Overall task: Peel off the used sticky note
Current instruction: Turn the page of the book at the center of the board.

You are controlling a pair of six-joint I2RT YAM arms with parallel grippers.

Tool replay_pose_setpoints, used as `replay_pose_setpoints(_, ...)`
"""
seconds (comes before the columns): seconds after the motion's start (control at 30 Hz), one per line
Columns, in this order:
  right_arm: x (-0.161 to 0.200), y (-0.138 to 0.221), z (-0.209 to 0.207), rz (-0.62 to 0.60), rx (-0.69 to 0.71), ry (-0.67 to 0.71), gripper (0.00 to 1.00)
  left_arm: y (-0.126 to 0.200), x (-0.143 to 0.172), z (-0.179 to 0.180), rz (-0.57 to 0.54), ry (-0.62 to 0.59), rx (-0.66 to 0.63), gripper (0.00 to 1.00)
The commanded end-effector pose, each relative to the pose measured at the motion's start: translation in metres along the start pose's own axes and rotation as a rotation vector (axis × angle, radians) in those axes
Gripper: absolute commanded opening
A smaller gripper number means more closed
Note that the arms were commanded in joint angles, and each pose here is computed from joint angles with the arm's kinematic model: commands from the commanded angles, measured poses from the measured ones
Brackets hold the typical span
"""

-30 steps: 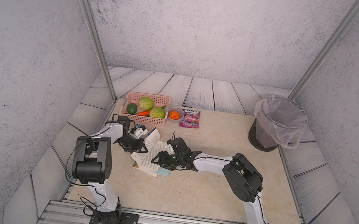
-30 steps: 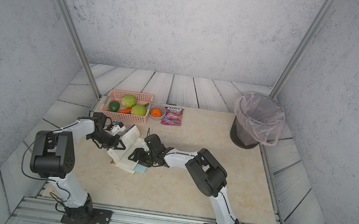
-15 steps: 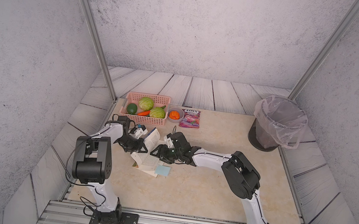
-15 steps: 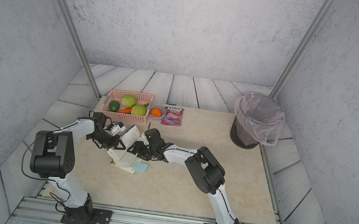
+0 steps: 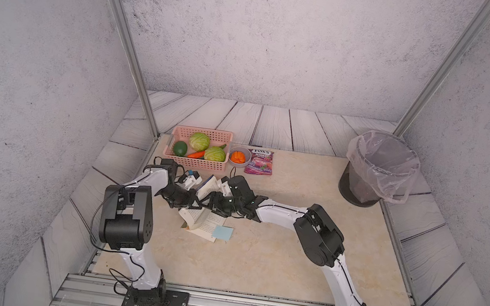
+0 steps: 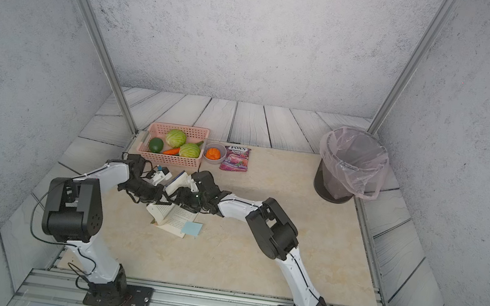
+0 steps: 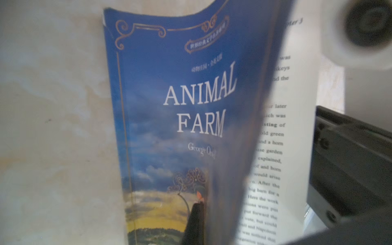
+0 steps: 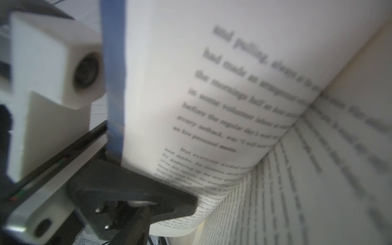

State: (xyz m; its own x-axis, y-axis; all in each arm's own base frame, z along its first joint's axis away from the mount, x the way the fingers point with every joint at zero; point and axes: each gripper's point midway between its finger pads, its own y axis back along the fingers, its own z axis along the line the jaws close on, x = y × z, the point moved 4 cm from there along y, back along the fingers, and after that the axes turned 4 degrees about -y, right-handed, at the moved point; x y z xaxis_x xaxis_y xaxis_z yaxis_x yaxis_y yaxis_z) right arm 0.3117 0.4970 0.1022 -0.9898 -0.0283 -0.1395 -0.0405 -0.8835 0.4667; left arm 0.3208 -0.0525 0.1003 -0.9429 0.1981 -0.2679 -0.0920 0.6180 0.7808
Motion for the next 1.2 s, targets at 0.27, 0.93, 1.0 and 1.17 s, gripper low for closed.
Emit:
replay_pose_setpoints(0.27,-0.015,0.001,0.023,-0.024,-0.093,0.041,0.71,0.006,0.017,-0.029,0.052,-0.024,0.184,0.29)
replay_pose_setpoints(0.93,-0.012,0.014,0.039,-0.006,-0.086,0.052,0.7,0.023,0.025,-0.06,0.013,-0.134,0.31,0.79)
replay_pose_setpoints(1.0,-0.012,0.015,0.041,-0.008,-0.088,0.055,0.7,0.025,0.023,-0.062,0.002,-0.143,0.312,0.82)
replay_pose_setpoints(1.17,-0.011,0.019,0.045,-0.002,-0.094,0.057,0.7,0.027,0.021,-0.063,-0.007,-0.149,0.309,0.91)
